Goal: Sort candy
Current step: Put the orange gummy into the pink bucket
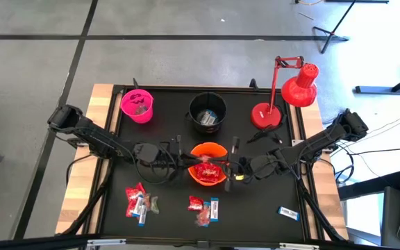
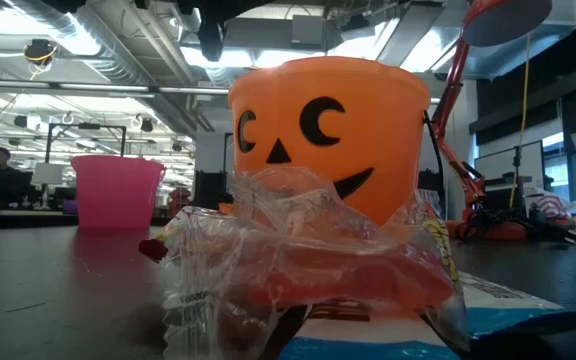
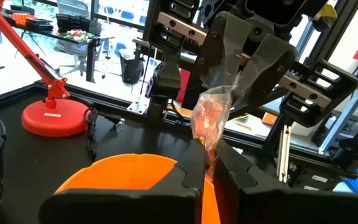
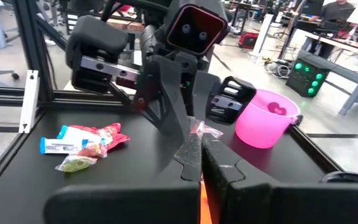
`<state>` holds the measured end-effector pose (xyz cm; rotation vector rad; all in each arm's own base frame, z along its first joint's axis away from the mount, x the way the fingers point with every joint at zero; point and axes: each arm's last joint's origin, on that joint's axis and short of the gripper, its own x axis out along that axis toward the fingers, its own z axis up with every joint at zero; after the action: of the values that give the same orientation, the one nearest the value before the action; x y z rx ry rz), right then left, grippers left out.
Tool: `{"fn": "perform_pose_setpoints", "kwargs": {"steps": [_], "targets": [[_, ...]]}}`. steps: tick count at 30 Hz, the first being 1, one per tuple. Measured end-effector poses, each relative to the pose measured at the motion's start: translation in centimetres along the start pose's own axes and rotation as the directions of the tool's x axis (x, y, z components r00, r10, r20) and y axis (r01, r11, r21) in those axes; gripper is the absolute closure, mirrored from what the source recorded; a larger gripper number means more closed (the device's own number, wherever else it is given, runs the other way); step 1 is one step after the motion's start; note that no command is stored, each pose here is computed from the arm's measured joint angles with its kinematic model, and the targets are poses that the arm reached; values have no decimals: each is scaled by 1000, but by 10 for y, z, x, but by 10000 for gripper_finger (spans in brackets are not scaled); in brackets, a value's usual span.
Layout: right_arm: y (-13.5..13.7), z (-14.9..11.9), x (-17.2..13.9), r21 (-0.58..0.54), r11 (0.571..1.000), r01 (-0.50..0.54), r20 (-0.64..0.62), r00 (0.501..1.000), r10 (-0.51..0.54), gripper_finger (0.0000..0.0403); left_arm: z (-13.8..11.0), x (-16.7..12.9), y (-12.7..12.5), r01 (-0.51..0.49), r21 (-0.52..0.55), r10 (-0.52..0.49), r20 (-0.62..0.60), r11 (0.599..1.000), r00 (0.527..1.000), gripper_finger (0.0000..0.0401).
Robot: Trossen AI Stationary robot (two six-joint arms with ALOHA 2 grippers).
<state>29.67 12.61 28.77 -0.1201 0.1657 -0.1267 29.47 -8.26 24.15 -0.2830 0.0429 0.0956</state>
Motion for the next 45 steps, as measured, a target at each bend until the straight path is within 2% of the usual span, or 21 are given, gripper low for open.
{"fn": "perform_pose_setpoints", "kwargs": {"steps": [6, 9, 12, 18, 22, 25, 28, 31, 33, 41, 45], "targets": [[0, -1, 0, -6, 1000, -16, -8, 1000, 16, 402, 0, 0, 0, -3, 28, 3, -3, 1000, 1000, 399], [1, -1, 0, -20, 999, -32, -6, 999, 32, 386, 0, 0, 0, -5, 45, 5, -3, 999, 1000, 400], [2, -1, 0, -35, 998, -46, -5, 999, 45, 348, -1, 0, 1, -13, 77, 13, -4, 997, 1000, 401], [4, 2, -5, -46, 998, -42, -1, 999, 42, 246, 7, -7, 4, -66, 87, 67, -11, 994, 998, 401], [8, 8, -18, -93, 995, 29, 12, 1000, -28, 200, 20, -23, 9, -159, 115, 163, -30, 981, 986, 401], [11, 12, -30, -119, 989, 87, 18, 996, -86, 186, 34, -42, 16, -272, 146, 279, -32, 951, 960, 401], [15, 14, -39, -130, 984, 118, 14, 993, -117, 184, 48, -69, 28, -448, 175, 457, -10, 877, 889, 401], [20, 13, -45, -140, 982, 128, 12, 992, -127, 183, 58, -98, 46, -643, 177, 649, 28, 745, 760, 401], [22, 13, -46, -145, 982, 125, 9, 992, -125, 183, 60, -116, 58, -734, 167, 739, 42, 658, 673, 401], [21, 10, -45, -136, 982, 128, -9, 991, -131, 183, 53, -171, 104, -896, 87, 900, -88, 435, 428, 401], [21, 10, -45, -136, 982, 128, -9, 991, -130, 183, 52, -180, 114, -940, 6, 933, -119, 342, 339, 401]]}}
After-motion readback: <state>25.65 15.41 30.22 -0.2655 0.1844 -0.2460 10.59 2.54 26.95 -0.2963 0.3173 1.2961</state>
